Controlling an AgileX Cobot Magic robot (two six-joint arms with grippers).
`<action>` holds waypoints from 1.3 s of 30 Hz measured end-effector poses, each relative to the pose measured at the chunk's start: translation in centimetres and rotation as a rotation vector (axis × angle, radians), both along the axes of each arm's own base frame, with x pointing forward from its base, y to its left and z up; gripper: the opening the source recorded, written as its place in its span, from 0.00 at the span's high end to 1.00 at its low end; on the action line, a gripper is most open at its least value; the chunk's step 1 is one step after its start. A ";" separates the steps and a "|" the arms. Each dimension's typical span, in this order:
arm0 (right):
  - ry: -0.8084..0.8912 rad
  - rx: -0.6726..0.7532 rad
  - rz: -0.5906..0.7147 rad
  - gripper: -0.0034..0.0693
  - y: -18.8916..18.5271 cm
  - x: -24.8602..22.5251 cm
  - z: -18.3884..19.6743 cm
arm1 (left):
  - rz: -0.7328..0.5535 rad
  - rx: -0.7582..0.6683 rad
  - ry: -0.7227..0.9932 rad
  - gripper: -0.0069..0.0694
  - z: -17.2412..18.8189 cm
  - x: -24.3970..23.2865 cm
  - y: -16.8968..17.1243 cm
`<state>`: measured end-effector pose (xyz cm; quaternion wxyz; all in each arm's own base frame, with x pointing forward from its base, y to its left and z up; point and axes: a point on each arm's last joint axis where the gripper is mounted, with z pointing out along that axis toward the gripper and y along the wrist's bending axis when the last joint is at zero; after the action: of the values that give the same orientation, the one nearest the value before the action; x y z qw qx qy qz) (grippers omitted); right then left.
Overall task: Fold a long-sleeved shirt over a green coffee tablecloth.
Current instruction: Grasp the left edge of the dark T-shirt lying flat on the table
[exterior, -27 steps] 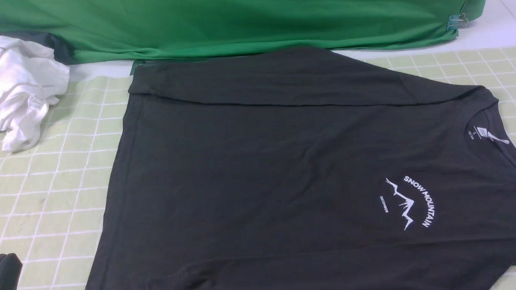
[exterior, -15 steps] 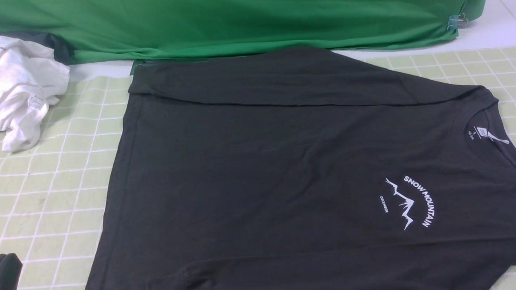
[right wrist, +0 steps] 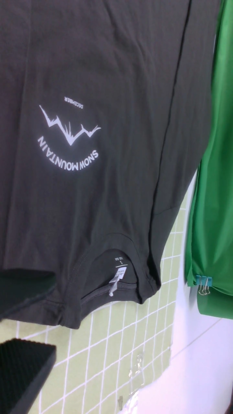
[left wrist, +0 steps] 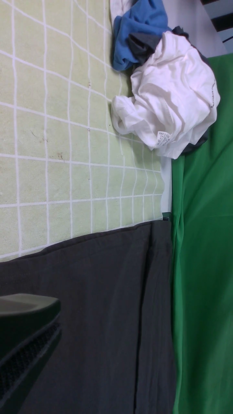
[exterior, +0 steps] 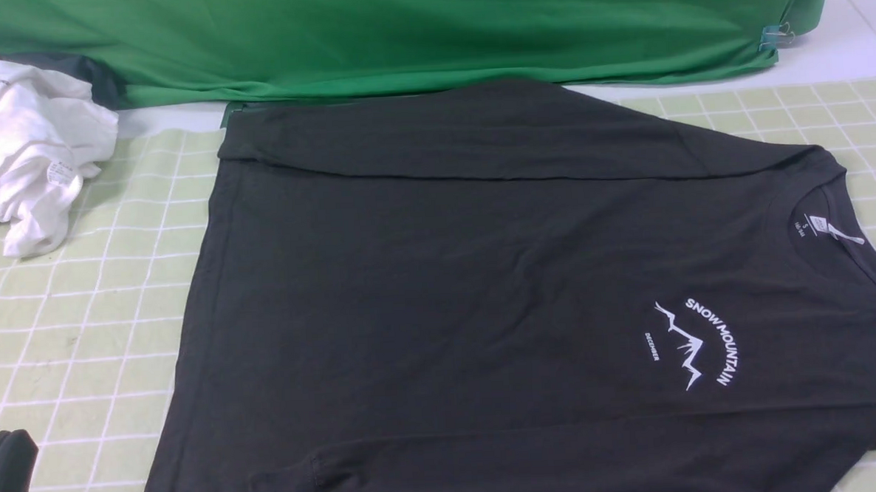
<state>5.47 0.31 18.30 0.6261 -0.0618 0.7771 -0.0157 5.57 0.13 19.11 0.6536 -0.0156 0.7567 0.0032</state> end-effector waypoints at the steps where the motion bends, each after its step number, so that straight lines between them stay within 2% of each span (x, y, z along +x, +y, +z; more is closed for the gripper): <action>1: 0.000 -0.005 0.001 0.62 0.0 0.0 0.0 | 0.000 0.000 0.000 0.89 0.0 0.0 0.0; 5: -0.003 -0.059 0.010 0.62 0.0 0.0 0.0 | 0.000 0.000 0.000 0.89 0.0 0.0 0.0; 19: -0.032 -0.063 0.010 0.62 0.0 0.1 0.3 | 0.003 0.085 0.002 0.89 0.0 0.0 0.1; 23: -0.051 -0.044 0.007 0.62 0.0 0.1 0.4 | 0.002 0.023 -0.014 0.89 0.1 0.0 0.0; 26: -0.069 0.427 -0.042 0.62 0.3 0.1 0.9 | 0.001 -0.483 -0.035 0.89 0.3 0.0 -0.6; 27: -0.065 0.547 -0.053 0.62 0.3 0.1 1.0 | -0.001 -0.609 -0.035 0.89 0.4 0.0 -0.7; 28: -0.052 0.737 -0.076 0.62 0.4 0.1 1.0 | -0.003 -0.779 -0.034 0.89 0.5 0.0 -0.9; 30: -0.029 0.973 -0.109 0.62 0.5 0.1 1.0 | -0.007 -0.936 -0.032 0.89 0.6 0.0 -1.1; 33: -0.014 1.106 -0.127 0.62 0.5 0.1 1.1 | -0.009 -1.009 -0.034 0.89 0.7 0.0 -1.2; 39: -0.016 1.151 -0.131 0.62 0.5 0.1 1.1 | -0.003 -1.044 -0.056 0.89 0.9 0.1 -1.0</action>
<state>5.60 0.80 19.41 0.5625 0.3371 0.6580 0.3700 5.62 -0.91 19.99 0.5785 -0.3385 0.6398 -0.3760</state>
